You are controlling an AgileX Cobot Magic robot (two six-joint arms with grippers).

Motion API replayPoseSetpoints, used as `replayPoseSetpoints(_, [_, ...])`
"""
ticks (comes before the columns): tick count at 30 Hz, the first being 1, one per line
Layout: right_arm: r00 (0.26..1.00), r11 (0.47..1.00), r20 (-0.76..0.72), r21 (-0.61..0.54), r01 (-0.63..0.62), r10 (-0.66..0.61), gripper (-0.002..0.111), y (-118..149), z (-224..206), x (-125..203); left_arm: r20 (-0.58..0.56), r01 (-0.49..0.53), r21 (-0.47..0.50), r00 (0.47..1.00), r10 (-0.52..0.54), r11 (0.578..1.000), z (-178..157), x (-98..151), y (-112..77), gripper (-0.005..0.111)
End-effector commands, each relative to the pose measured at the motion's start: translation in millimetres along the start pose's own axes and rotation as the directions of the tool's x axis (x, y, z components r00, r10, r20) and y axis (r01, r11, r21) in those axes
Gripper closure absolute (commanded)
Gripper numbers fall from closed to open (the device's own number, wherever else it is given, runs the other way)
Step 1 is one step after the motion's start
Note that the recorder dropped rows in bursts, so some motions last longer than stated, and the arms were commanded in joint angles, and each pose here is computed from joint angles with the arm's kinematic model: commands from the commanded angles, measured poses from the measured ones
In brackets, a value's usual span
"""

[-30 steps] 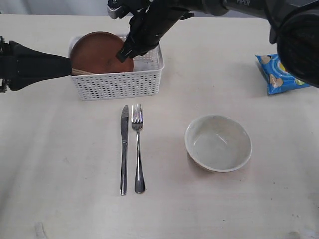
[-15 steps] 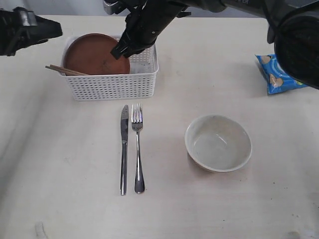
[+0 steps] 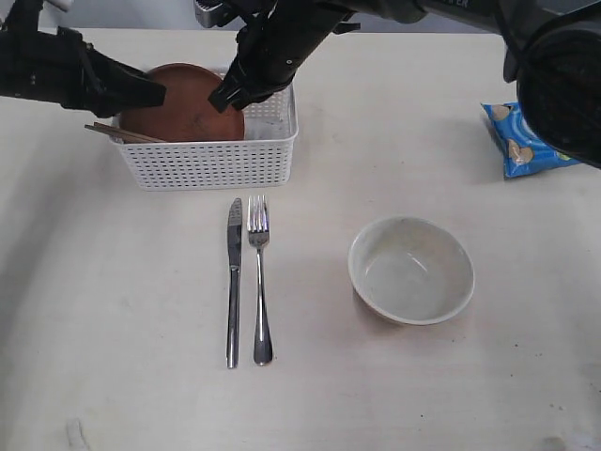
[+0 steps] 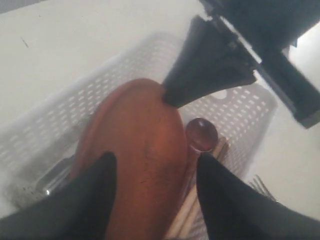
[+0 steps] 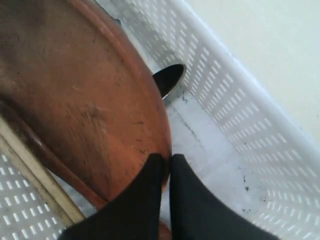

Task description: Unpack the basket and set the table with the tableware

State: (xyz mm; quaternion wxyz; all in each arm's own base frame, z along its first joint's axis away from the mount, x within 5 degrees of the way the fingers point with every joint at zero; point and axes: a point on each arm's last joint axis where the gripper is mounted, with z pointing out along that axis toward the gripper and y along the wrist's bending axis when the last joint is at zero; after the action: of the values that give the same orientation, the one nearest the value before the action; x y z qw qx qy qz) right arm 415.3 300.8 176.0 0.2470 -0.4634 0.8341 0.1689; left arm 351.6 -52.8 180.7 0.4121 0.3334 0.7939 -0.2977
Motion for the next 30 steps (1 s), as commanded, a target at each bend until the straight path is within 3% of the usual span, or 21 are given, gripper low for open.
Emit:
replayPoseSetpoints(1, [1.000, 1.000, 0.002, -0.012, -0.001, 0.001, 0.109, 1.8, -1.8, -1.9, 0.044, 0.019, -0.039, 0.999, -0.017, 0.999, 11.7, 9.5, 12.4, 0.059])
replayPoseSetpoints(11, [1.000, 1.000, 0.004, -0.011, 0.014, -0.014, 0.109, 1.7, -1.8, -2.0, 0.088, 0.005, -0.020, 0.996, -0.003, 1.000, 12.4, 4.9, 12.2, 0.061])
replayPoseSetpoints(17, [0.996, 0.996, 0.010, -0.006, 0.089, -0.089, 0.109, 1.5, -1.8, -2.6, 0.086, 0.001, -0.014, 0.996, 0.001, 1.000, 12.4, 5.1, 11.6, 0.085])
replayPoseSetpoints(21, [0.993, 0.994, 0.049, 0.021, 0.108, -0.109, 0.109, 0.7, -1.5, -6.9, 0.071, -0.044, 0.040, 0.997, 0.041, 0.998, 12.3, 5.2, 7.0, 0.098])
replayPoseSetpoints(25, [0.991, 0.993, 0.076, 0.046, 0.104, -0.108, 0.109, -1.3, -1.7, -9.6, 0.052, -0.089, 0.076, 0.995, 0.085, 0.993, 12.0, 4.1, 5.0, 0.106])
replayPoseSetpoints(30, [0.990, 0.993, 0.089, 0.060, 0.106, -0.111, 0.109, -2.4, -1.9, -10.9, 0.045, -0.101, 0.079, 0.994, 0.097, 0.992, 11.9, 3.8, 5.2, 0.107])
